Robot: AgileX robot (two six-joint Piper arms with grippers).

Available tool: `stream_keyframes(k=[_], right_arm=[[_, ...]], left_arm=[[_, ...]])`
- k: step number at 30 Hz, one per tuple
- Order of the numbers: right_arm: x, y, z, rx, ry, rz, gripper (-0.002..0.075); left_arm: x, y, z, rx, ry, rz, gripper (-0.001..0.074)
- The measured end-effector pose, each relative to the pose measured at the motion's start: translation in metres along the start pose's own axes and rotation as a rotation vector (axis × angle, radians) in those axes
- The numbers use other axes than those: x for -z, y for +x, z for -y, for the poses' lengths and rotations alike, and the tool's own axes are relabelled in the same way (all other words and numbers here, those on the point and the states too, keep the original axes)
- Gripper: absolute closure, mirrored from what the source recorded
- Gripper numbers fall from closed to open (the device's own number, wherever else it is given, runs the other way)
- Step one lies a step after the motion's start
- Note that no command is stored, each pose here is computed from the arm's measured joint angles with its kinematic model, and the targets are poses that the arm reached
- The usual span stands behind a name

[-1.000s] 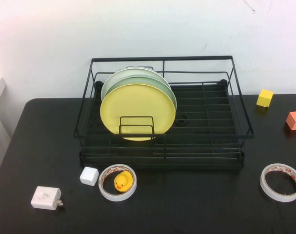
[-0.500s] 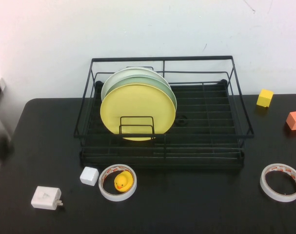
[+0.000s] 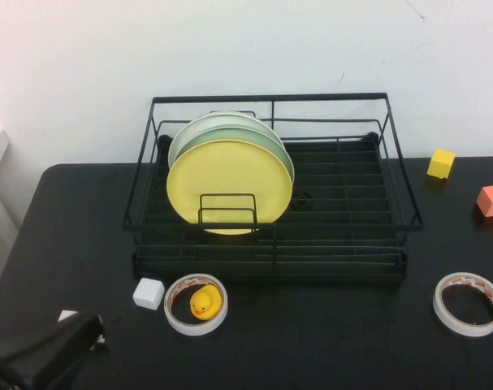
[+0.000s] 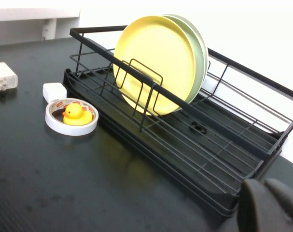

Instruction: Place plate on rack

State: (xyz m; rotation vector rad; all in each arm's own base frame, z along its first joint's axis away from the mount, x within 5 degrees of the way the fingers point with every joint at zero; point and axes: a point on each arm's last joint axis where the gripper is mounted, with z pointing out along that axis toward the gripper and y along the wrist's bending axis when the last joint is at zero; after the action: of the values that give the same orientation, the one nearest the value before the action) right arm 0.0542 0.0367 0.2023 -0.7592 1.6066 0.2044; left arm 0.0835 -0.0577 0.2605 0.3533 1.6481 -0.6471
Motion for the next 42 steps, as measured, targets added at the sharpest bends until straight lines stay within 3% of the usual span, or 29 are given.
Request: stream_keyframes(k=[9, 14, 21, 26, 30, 37, 42], right_arm=[[0.000, 0.000, 0.000, -0.002, 0.000, 0.000, 0.0727], [0.000, 0.000, 0.000, -0.012, -0.002, 0.001, 0.0727], [0.000, 0.000, 0.000, -0.014, -0.003, 0.001, 0.0727], [0.000, 0.000, 0.000, -0.014, -0.003, 0.001, 0.0727], [0.000, 0.000, 0.000, -0.015, -0.003, 0.001, 0.0728], [0.000, 0.000, 0.000, -0.015, -0.003, 0.001, 0.0728], [0.000, 0.000, 0.000, -0.016, -0.003, 0.001, 0.0728]], left_arm=[[0.000, 0.002, 0.009, -0.004, 0.104, -0.011, 0.0736], [0.000, 0.001, 0.008, -0.004, 0.095, -0.010, 0.0736], [0.006, 0.000, -0.012, -0.030, -0.141, 0.033, 0.0736], [0.031, -0.001, -0.021, -0.211, -0.329, 0.156, 0.0736], [0.043, 0.003, -0.023, -0.270, -0.440, 0.221, 0.0736], [0.048, 0.018, -0.030, -0.293, -0.525, 0.216, 0.0736], [0.048, 0.030, -0.037, -0.206, -0.550, 0.198, 0.0736]])
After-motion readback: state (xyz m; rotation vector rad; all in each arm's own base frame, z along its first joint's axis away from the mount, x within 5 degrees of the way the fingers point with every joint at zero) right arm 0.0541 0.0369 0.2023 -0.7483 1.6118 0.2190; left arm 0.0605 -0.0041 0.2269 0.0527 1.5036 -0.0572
